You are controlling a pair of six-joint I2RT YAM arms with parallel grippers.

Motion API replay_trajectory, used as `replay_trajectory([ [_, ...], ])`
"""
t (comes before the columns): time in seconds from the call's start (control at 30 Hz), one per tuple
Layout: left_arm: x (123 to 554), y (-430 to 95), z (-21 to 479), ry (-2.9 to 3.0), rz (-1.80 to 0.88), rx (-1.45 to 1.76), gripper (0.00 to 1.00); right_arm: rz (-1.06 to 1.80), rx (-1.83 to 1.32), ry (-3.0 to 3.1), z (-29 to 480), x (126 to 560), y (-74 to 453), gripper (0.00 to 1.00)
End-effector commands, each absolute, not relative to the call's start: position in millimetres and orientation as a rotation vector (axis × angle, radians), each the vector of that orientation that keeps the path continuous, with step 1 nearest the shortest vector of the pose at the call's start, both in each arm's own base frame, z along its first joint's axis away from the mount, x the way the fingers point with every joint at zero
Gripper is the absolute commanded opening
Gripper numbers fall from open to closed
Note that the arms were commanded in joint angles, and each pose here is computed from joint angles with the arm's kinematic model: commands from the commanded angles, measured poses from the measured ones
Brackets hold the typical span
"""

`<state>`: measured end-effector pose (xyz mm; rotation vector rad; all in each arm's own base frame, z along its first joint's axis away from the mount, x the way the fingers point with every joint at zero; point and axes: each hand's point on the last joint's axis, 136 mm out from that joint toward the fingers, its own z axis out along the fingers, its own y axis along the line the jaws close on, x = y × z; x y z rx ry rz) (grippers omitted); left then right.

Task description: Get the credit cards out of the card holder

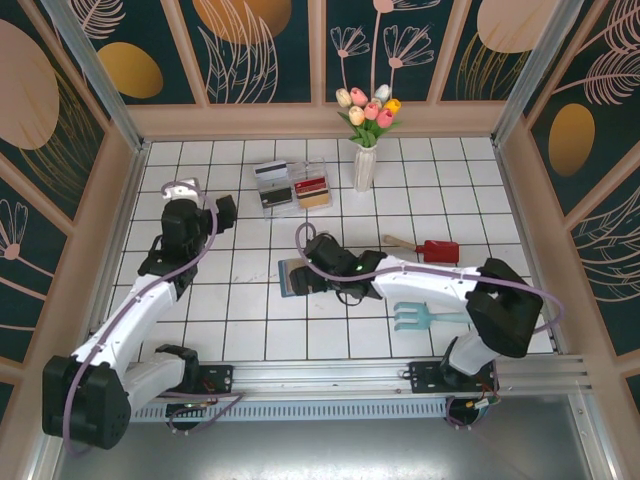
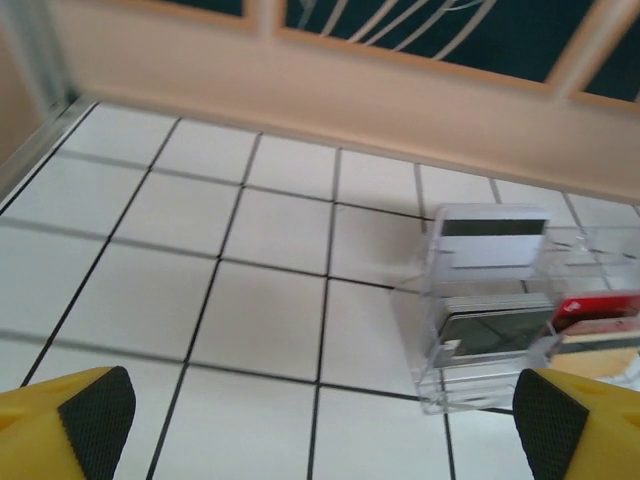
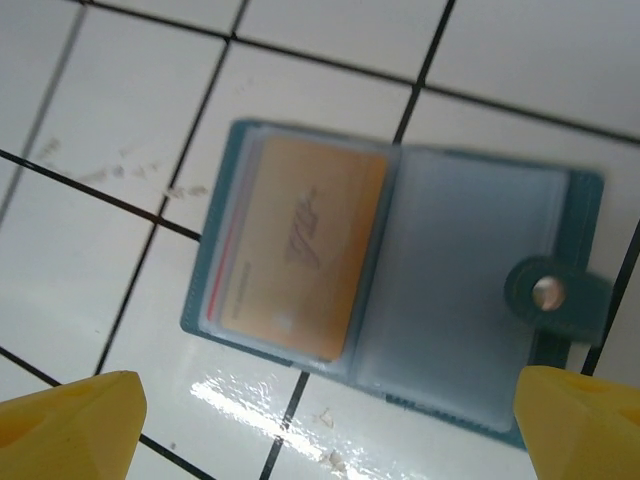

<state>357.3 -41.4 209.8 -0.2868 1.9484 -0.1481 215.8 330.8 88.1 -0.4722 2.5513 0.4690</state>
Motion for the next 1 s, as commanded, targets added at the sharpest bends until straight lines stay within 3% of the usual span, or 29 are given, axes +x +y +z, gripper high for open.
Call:
replay_trajectory([
  [0.0,337,-24,189,1.985,-0.198,-0.586,0.99,0.430,-0.336,2.620,83,210,336,0.95],
  [0.17,314,-38,164,1.993,-0.409,-0.704,0.99,0.431,-0.250,2.694,72,196,351,0.95],
  [0.4,290,-62,137,2.056,-0.604,-0.668,0.99,0.341,-0.202,2.711,71,211,365,0.92],
  [0.6,280,-78,117,2.100,-0.690,-0.583,0.99,0.213,-0.295,2.732,60,231,368,0.81],
  [0.97,287,-91,116,2.127,-0.712,-0.463,0.98,0.158,-0.432,2.771,39,245,367,0.85],
])
